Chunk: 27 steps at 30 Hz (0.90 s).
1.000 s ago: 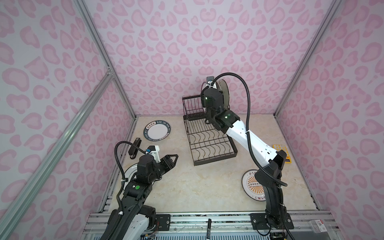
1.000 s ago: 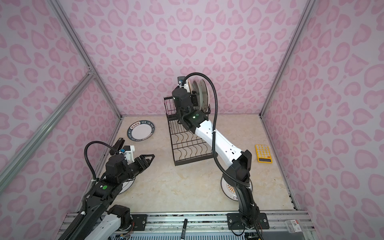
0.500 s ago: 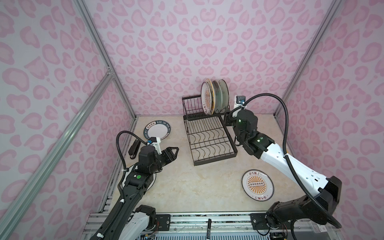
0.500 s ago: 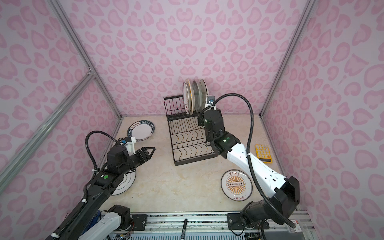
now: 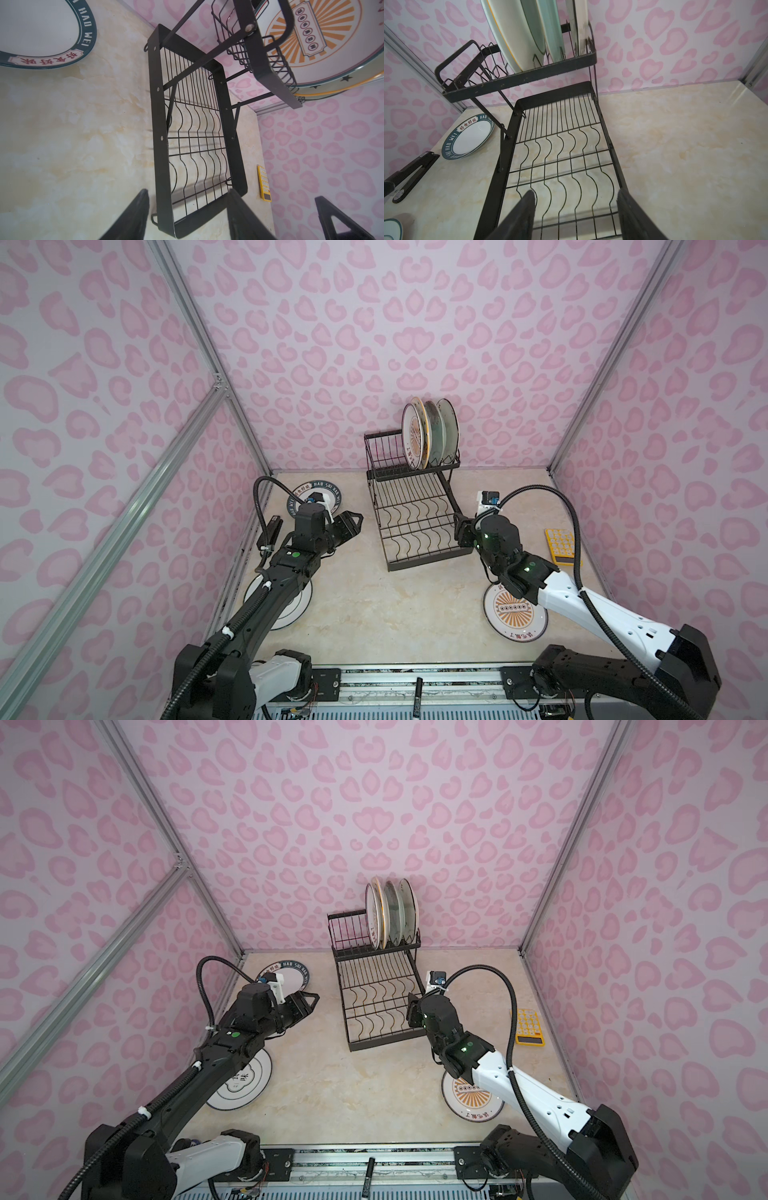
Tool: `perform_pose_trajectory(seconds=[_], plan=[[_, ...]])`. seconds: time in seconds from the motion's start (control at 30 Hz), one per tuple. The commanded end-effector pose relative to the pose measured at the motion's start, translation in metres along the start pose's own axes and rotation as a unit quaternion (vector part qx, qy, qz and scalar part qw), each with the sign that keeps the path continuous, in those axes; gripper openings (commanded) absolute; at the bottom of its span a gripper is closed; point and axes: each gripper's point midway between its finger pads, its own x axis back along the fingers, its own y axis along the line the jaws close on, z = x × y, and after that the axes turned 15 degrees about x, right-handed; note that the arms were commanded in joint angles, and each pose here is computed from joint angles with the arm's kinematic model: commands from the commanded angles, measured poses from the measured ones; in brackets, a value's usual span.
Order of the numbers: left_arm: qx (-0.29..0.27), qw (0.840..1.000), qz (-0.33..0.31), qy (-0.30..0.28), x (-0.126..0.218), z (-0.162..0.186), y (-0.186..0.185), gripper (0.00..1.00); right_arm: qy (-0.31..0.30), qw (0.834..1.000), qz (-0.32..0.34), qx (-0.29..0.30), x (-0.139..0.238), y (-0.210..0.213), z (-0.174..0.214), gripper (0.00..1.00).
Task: Load the plates into the dish rack
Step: 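Open the right gripper and withdraw it while the left gripper moves toward the green-rimmed plate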
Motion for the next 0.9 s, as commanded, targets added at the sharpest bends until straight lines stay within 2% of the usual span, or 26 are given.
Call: perform_pose_trajectory(seconds=[0.0, 0.33, 0.57, 0.87], plan=[[0.0, 1.0, 0.001, -0.031, -0.008, -0.02, -0.008, 0.62, 0.005, 1.0, 0.0, -0.025, 0.007, -0.006, 0.012, 0.62], [0.041, 0.997, -0.031, -0.063, -0.018, -0.054, 0.014, 0.62, 0.014, 0.999, 0.015, -0.043, 0.029, -0.032, 0.037, 0.62], [0.11, 0.988, -0.064, -0.09, -0.02, -0.077, 0.064, 0.62, 0.018, 0.998, 0.021, -0.052, 0.032, -0.043, 0.043, 0.62], [0.152, 0.973, -0.132, -0.112, -0.02, -0.096, 0.132, 0.63, 0.017, 0.998, 0.015, -0.065, 0.035, -0.043, 0.048, 0.62]])
